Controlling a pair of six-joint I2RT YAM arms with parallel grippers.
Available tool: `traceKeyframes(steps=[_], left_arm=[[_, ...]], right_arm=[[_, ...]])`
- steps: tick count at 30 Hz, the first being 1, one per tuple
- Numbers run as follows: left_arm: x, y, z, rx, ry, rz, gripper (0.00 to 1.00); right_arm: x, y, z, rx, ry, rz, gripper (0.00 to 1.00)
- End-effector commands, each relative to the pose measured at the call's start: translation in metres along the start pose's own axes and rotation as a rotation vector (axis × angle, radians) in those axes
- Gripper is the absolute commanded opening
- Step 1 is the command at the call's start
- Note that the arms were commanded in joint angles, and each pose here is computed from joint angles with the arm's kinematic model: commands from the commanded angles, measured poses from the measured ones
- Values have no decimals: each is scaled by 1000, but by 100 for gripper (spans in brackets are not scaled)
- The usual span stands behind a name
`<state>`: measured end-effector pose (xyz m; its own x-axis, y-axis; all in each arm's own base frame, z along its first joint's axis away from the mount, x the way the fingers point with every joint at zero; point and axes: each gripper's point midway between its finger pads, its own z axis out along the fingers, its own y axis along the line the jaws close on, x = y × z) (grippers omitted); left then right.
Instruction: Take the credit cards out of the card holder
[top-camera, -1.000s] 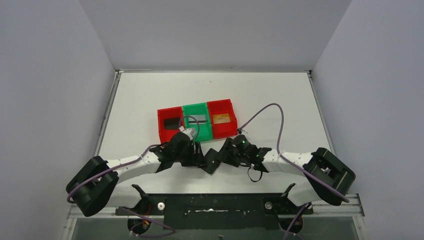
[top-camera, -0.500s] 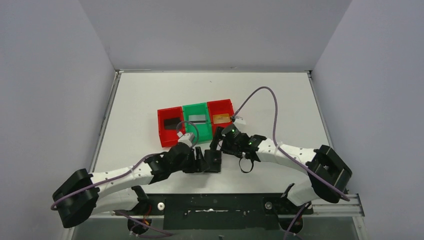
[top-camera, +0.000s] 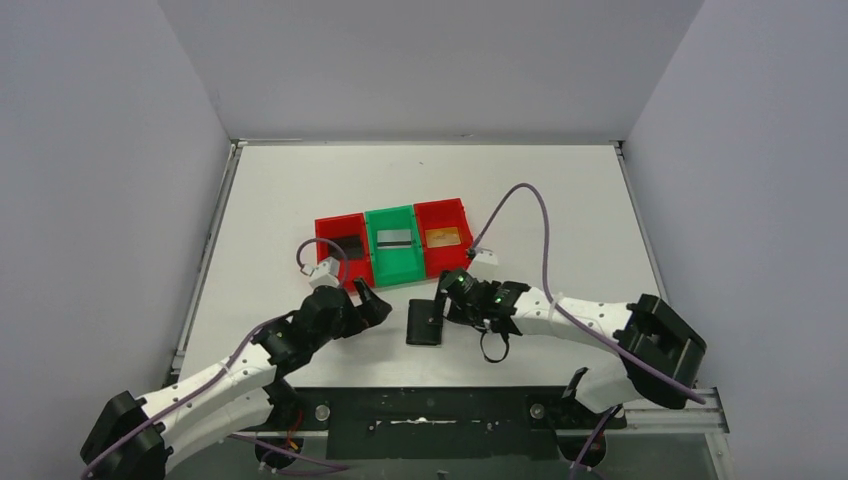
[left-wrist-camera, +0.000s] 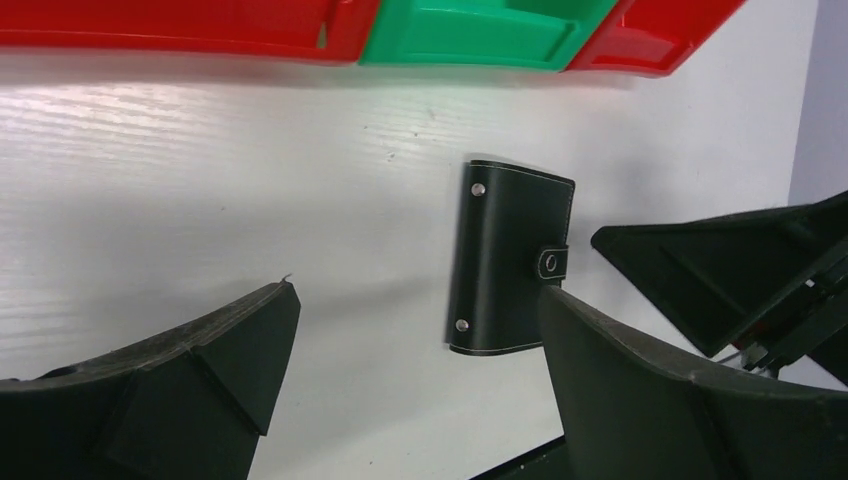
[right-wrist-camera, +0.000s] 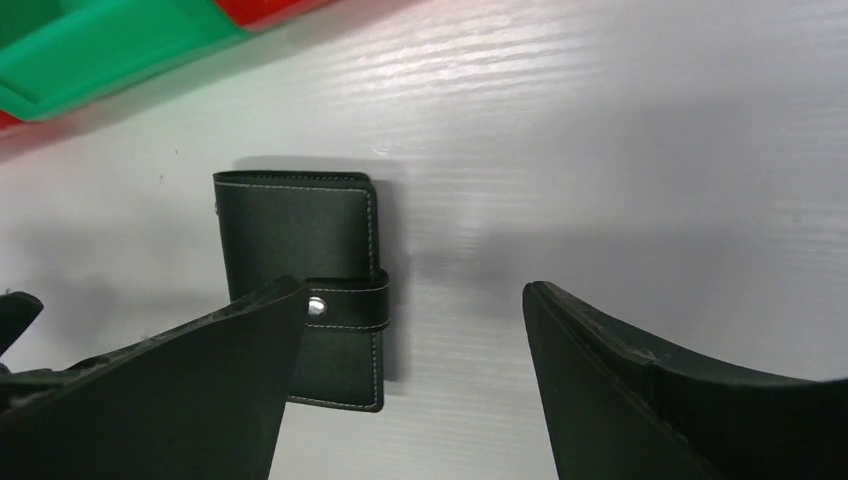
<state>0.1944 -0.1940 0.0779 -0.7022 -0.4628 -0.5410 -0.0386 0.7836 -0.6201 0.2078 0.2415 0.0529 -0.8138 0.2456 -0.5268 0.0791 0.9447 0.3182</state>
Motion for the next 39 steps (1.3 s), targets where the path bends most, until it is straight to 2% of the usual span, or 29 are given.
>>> traceKeyframes(steps=[1,4,10,12,20,22,25,39], left_arm=[[3,-6,1,48,55,-28,89],[7,-4,2,32,81,-24,83],[11,-4,4,37,104,-18,77],[13,-4,4,36,111,-19,76],[18,-7,7,54,141,4,73],[19,-9,8,55,154,17,73],[21,-14,11,64,179,46,71],[47,-34,40,23,310,197,61]], right_arm=[[-5,38,2,-28,-24,-26,79],[1,49,5,-19,-7,-64,76],[8,48,15,30,22,-91,68],[10,49,17,35,32,-105,63],[19,49,24,61,80,-153,55],[21,48,26,68,88,-156,52],[20,46,25,81,86,-159,40],[7,57,17,-102,73,-84,22]])
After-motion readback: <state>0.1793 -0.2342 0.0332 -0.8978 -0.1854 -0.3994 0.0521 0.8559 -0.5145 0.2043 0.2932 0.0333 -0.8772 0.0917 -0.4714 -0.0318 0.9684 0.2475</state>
